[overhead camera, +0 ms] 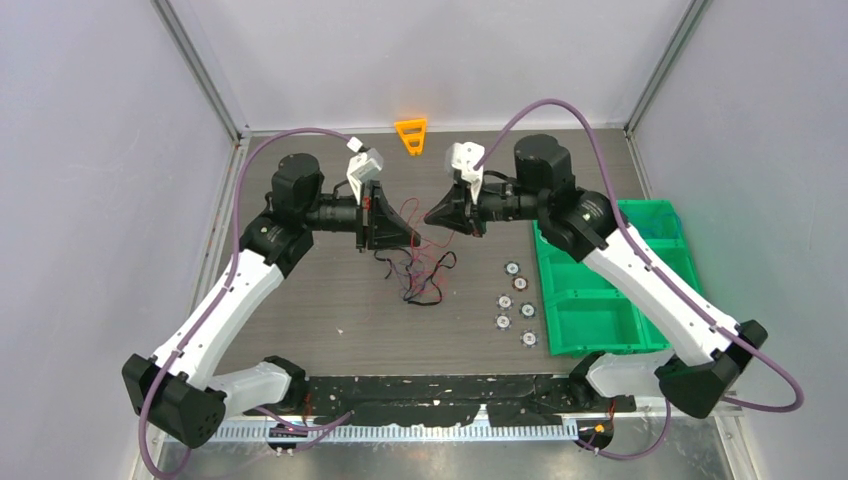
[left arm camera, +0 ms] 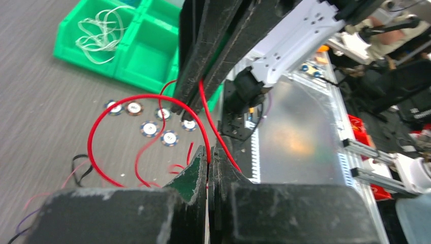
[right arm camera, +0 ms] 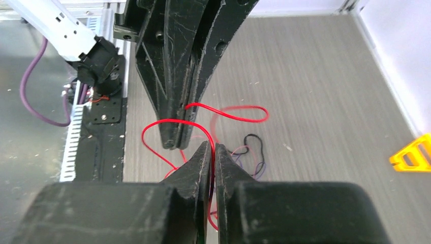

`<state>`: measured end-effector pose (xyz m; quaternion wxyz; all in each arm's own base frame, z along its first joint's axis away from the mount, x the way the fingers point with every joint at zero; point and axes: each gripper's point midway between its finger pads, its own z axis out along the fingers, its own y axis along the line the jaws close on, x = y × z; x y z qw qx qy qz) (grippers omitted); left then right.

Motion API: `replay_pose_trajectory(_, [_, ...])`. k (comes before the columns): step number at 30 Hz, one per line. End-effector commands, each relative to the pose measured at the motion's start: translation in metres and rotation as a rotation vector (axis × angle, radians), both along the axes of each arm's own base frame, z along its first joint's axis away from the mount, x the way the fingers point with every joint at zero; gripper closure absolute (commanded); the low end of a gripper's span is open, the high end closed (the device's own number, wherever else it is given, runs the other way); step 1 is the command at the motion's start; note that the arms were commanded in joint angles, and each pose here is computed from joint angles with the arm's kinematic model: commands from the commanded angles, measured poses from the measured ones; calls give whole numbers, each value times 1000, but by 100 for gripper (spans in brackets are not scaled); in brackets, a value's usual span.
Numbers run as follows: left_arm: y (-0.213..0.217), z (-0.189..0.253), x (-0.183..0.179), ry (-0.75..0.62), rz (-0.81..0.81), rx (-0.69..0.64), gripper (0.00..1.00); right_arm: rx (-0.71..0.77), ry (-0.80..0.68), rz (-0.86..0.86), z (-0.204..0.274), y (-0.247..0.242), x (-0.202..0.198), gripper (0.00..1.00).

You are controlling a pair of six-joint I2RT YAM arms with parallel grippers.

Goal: Untangle the cables

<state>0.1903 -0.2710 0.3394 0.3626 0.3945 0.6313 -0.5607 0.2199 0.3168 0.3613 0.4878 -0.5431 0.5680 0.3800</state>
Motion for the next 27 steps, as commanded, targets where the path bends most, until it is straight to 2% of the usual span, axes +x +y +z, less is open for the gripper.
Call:
replay_pose_trajectory(1, [-1,30,-25,6,-124,-95,100,142,-246,-39,56,-10,-8,88])
replay_pose_trajectory(3, [-1,32,-28,22,-143,-100,100,166,-302,-61,62,-13,-11,87])
replay_pose_trajectory(9, [-2,42,-35,62,-184,-134,100,195,-430,-109,67,-17,-18,74])
replay_pose_trajectory(17, [-6,52,-48,123,-250,-158,100,242,-536,-168,76,-19,-16,69])
replay_pose_trajectory(18, [-6,54,-50,124,-260,-160,100,250,-553,-173,79,-19,-17,65])
replay_pose_trajectory(27, [-10,52,-56,184,-306,-153,100,305,-652,-215,93,-24,-23,52])
